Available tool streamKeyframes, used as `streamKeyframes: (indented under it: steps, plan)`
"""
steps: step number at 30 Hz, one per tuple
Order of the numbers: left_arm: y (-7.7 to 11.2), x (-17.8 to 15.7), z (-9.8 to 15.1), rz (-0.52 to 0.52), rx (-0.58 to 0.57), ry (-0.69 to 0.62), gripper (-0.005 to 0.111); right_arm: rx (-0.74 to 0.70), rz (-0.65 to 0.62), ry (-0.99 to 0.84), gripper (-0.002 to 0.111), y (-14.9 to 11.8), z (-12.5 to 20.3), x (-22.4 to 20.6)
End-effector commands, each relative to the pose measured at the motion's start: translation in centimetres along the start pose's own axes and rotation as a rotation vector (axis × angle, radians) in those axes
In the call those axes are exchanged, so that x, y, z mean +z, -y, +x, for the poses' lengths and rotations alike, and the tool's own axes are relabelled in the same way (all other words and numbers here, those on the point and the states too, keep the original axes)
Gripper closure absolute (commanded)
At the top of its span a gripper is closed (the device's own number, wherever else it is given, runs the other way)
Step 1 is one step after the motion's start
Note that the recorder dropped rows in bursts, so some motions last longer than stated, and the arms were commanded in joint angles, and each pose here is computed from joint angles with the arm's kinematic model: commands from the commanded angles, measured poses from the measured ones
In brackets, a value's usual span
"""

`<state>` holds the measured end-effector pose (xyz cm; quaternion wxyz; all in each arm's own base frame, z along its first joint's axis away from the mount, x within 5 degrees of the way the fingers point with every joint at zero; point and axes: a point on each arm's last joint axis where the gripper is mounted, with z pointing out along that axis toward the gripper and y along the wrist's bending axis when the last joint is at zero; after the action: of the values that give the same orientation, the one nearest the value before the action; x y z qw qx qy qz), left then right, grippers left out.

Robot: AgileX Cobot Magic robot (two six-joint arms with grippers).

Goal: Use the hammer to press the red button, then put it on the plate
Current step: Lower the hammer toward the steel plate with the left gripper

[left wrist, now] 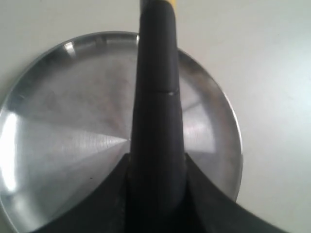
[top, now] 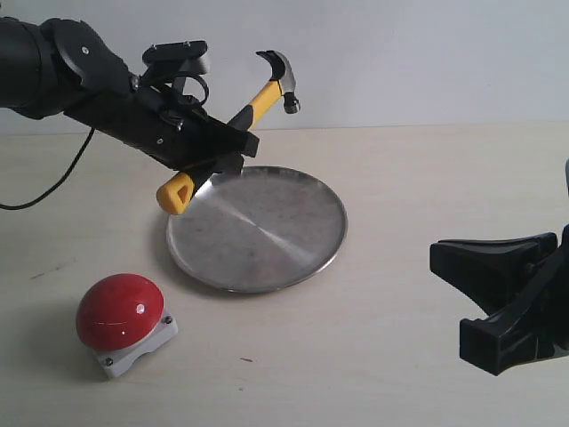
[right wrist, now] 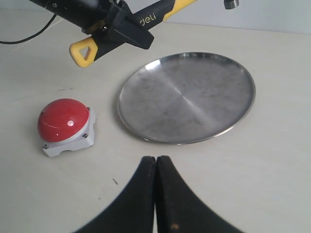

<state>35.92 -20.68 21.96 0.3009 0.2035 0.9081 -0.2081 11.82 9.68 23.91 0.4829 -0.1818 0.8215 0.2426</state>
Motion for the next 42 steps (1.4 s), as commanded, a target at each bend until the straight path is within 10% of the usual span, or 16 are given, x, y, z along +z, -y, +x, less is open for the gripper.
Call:
streamKeyframes:
  steps: [1,13,21,42]
  plan:
    - [1.1,-1.1,-1.4,-0.002,0.078,0.09,0.107,0.016,-0.006,0.008,0.108,0.0,0.0,0.0]
    - [2.7,-0.6,-1.2,-0.157,0.019,0.14,0.107,0.012,-0.006,0.008,0.108,0.0,0.0,0.0]
    - [4.8,0.2,-0.9,-0.018,-0.129,0.366,0.107,0.012,-0.006,0.008,0.108,0.0,0.0,0.0]
    - [1.3,0.3,4.5,0.415,-0.447,0.445,0.107,0.011,-0.008,0.014,0.108,-0.1,0.0,0.0]
